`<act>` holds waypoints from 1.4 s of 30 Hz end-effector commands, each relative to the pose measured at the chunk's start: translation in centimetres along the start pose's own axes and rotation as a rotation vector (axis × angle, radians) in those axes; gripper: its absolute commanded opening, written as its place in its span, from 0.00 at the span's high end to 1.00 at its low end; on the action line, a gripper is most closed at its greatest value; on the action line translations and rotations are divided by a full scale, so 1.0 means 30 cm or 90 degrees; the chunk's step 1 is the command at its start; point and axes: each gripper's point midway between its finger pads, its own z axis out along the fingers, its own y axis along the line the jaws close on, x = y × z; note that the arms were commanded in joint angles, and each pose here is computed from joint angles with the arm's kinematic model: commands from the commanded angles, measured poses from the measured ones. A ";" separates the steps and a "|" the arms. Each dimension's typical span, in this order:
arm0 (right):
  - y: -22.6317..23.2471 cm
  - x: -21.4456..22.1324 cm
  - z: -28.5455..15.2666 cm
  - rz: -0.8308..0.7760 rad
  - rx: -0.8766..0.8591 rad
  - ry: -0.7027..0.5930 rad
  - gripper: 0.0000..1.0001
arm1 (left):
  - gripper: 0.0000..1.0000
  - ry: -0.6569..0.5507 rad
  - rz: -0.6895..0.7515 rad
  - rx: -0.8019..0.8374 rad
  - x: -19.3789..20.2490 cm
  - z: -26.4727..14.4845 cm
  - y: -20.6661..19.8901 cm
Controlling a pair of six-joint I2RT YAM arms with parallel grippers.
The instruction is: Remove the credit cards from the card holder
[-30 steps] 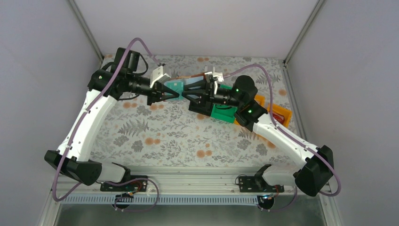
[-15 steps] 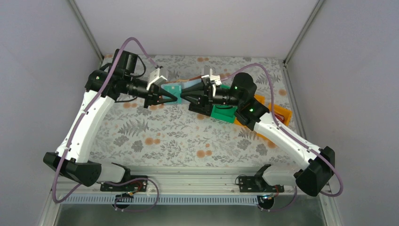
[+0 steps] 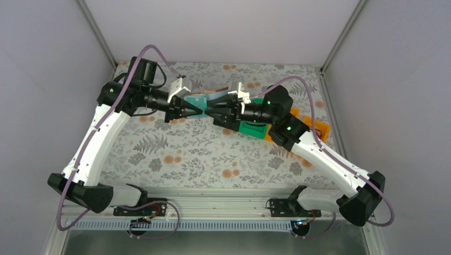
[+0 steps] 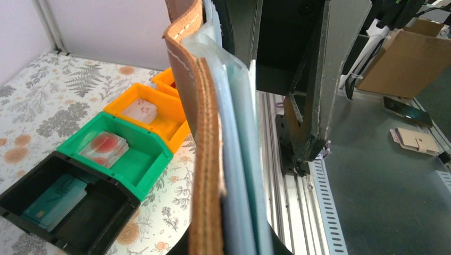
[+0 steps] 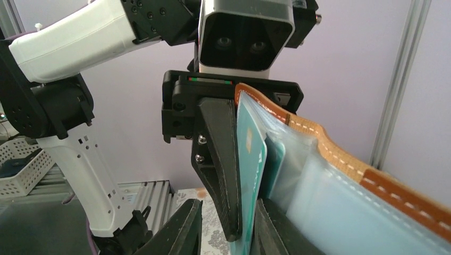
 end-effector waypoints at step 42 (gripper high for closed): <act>0.014 0.018 -0.070 0.020 -0.025 0.074 0.87 | 0.98 -0.003 0.070 0.062 -0.005 0.010 -0.084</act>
